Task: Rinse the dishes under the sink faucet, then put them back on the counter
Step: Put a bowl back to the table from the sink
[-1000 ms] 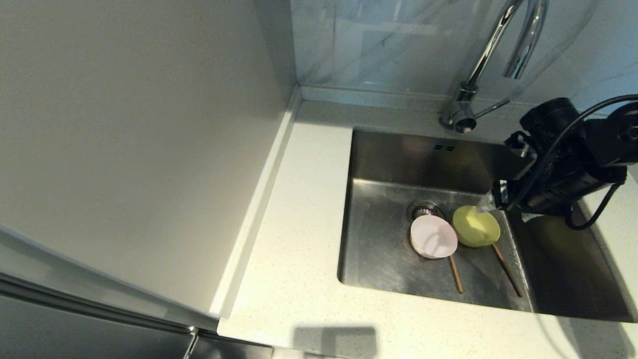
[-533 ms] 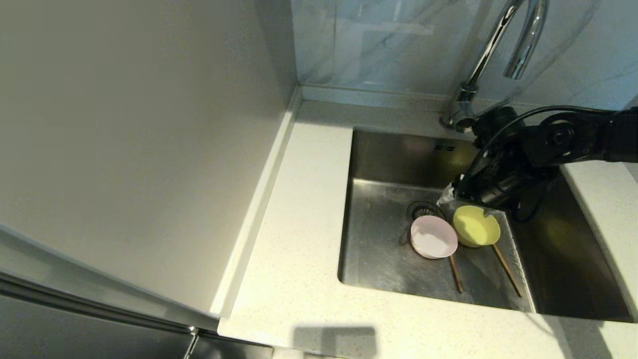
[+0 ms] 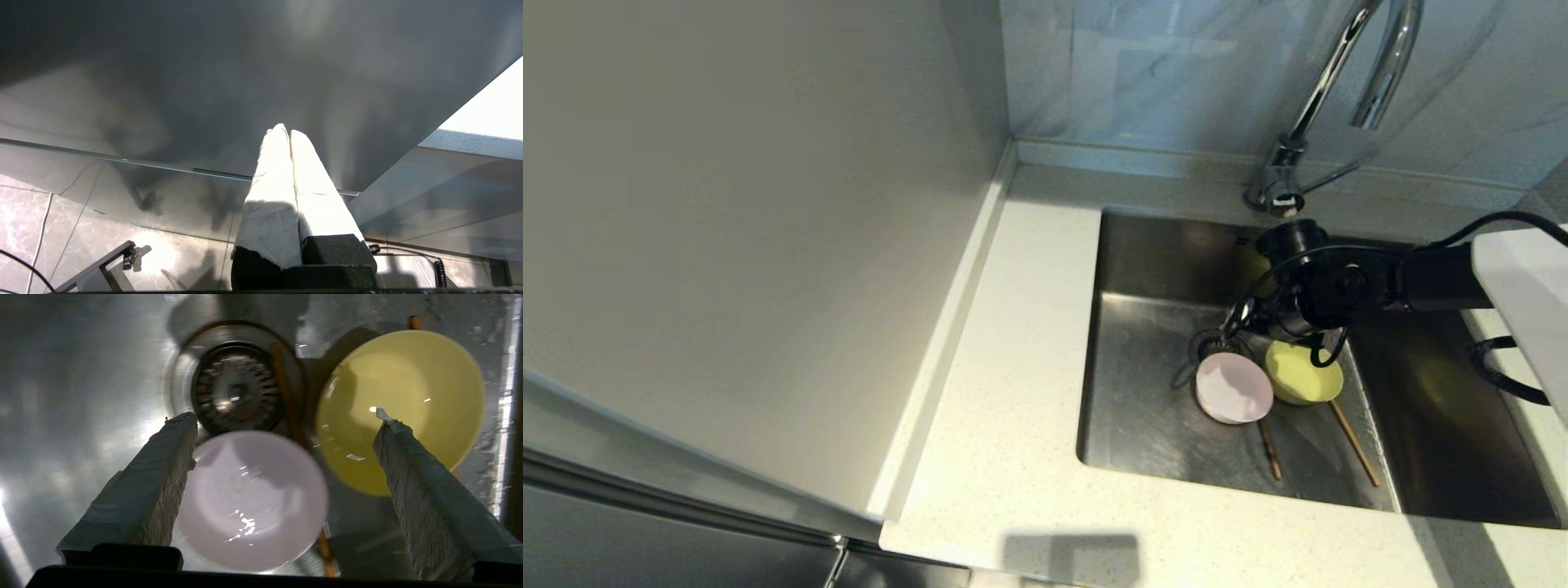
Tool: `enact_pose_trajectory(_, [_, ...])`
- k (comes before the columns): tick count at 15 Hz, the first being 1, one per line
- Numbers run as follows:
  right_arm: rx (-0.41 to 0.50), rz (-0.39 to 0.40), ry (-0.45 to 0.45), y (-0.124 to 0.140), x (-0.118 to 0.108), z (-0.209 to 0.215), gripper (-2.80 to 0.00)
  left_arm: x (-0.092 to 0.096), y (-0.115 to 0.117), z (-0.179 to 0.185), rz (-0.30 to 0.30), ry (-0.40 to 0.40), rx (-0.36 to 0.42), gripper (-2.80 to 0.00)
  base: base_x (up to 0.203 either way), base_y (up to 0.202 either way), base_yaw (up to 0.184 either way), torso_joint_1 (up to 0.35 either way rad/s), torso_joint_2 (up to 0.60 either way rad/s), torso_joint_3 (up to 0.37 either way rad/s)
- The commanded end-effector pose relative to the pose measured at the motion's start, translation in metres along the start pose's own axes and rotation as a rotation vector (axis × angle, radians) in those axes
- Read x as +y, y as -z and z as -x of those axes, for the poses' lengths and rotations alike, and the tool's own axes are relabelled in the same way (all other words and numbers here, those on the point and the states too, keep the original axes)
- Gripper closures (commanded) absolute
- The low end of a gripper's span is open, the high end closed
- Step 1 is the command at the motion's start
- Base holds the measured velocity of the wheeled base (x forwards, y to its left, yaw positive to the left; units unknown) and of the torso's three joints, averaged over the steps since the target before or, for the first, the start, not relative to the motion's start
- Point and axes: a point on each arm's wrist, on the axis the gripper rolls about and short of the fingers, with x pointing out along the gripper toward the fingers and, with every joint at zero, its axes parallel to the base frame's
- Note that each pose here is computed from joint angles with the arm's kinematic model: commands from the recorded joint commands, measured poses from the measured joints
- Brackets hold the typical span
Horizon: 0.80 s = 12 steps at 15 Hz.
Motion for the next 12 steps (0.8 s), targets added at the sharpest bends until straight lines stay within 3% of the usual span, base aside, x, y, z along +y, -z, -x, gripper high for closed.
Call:
enact_pose_trajectory(1, [0.012,0.011,0.052,0.006,-0.01,-0.021,-2.8,0.0,0.0,0.0,0.001,0.0,-0.003,0.0,0.0,0.0,0.0,0.0,0.0,0.0])
enact_pose_trajectory(5, [-0.014,0.033,0.069,0.003,-0.018,-0.032,-2.8,0.0,0.0,0.0,0.001,0.0,-0.003,0.0,0.0,0.0,0.0,0.0,0.0,0.0])
enact_pose_trajectory(12, [0.022,0.045,0.087,0.016,-0.018,-0.052,-2.8,0.0,0.0,0.0,0.001,0.0,-0.003,0.0,0.0,0.0,0.0,0.0,0.0,0.0])
